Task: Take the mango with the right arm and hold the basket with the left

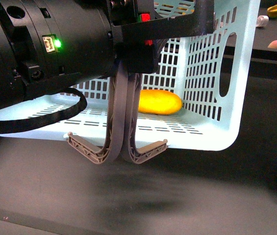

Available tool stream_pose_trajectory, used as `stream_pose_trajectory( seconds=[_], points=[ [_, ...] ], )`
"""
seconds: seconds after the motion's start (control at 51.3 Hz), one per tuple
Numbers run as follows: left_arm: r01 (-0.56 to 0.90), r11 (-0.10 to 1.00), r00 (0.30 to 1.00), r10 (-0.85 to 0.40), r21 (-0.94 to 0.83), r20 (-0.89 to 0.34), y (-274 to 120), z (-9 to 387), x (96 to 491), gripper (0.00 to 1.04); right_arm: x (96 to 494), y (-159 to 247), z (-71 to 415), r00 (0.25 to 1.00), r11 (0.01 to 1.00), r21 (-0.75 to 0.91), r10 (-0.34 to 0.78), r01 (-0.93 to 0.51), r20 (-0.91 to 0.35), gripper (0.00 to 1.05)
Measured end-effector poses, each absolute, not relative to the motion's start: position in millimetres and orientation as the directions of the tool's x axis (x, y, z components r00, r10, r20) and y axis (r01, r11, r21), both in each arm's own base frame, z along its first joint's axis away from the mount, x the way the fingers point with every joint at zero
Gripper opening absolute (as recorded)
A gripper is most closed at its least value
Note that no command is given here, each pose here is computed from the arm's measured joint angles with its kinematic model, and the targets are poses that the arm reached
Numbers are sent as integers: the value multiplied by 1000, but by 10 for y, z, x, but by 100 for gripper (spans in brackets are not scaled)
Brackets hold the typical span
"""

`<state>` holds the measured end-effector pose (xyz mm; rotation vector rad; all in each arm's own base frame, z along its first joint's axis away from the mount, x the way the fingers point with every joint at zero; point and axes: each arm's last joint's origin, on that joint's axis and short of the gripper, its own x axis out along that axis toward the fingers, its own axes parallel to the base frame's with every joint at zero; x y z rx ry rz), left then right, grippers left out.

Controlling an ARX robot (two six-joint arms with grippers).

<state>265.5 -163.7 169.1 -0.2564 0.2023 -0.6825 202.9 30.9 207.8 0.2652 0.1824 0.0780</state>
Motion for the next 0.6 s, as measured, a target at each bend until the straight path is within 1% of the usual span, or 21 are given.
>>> stream_pose_trajectory(
  seconds=[0.234,0.351,0.448,0.604],
  points=[
    [596,745,757,-646,-300,-100,-1638,1691,2654,8,1520,163,1935,981,966,251,-6,56,-193,97],
    [596,745,757,-646,-300,-100,-1638,1691,2654,8,1296,110,1904,982,961,240,-99,136,-162,97],
    [595,745,757,-645,-300,-100,-1638,1691,2654,8,1243,100,1937,986,958,248,-114,142,-123,97],
    [597,745,757,-646,-296,-100,-1640,1691,2653,8,1240,102,1937,986,959,249,-111,139,-122,97]
  ],
)
